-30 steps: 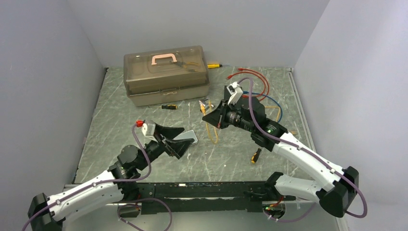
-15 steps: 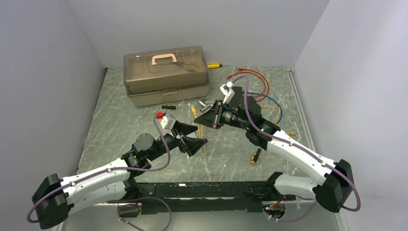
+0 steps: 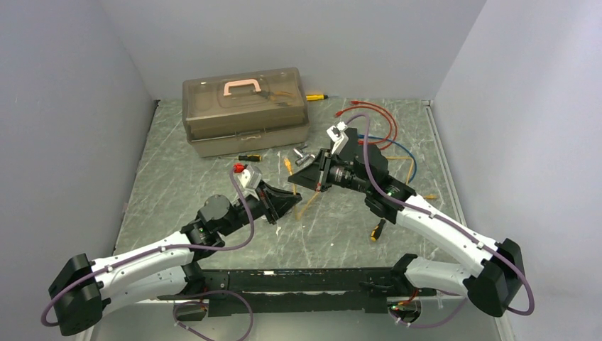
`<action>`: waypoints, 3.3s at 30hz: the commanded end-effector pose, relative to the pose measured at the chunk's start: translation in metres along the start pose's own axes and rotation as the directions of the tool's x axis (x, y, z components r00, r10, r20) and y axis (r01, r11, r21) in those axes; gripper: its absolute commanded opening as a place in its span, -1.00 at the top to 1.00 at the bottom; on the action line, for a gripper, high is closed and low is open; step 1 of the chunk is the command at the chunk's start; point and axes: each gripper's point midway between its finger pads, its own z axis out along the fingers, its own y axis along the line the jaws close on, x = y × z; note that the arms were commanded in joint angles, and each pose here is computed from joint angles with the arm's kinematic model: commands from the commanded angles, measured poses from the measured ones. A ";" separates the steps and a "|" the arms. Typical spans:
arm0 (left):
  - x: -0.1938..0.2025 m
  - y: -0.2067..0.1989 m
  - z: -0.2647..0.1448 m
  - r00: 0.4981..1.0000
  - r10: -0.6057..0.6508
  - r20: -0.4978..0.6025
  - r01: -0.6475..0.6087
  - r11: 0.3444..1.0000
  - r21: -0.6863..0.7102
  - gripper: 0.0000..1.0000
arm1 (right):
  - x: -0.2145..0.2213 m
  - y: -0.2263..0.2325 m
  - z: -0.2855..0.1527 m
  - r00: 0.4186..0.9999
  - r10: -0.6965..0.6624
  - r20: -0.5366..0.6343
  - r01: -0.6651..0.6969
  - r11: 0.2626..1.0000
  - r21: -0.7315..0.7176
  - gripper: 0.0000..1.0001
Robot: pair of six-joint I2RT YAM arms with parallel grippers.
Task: Pull the plug from the switch port
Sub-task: Place the connector at the corner of the board.
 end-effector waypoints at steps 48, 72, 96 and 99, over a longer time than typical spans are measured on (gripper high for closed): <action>-0.095 0.315 -0.264 0.959 -0.279 -0.043 -0.084 -0.139 -0.987 0.92 | 0.012 -0.026 -0.089 0.955 -0.274 0.116 0.250 0.950 0.189 -0.99; -0.016 0.343 -0.299 0.881 -0.466 0.084 -0.014 -0.202 -0.979 0.21 | 0.023 -0.045 -0.091 0.961 -0.260 0.090 0.234 0.944 0.235 -0.99; -0.105 0.205 -0.188 0.972 -0.121 0.201 0.231 0.347 -0.909 -0.99 | 0.025 -0.066 -0.069 0.957 -0.285 0.049 0.263 0.928 0.265 -0.99; -0.058 0.181 -0.151 0.959 -0.195 0.206 0.277 0.485 -0.829 -0.99 | 0.031 -0.079 -0.051 0.964 -0.266 0.022 0.252 0.933 0.258 -0.99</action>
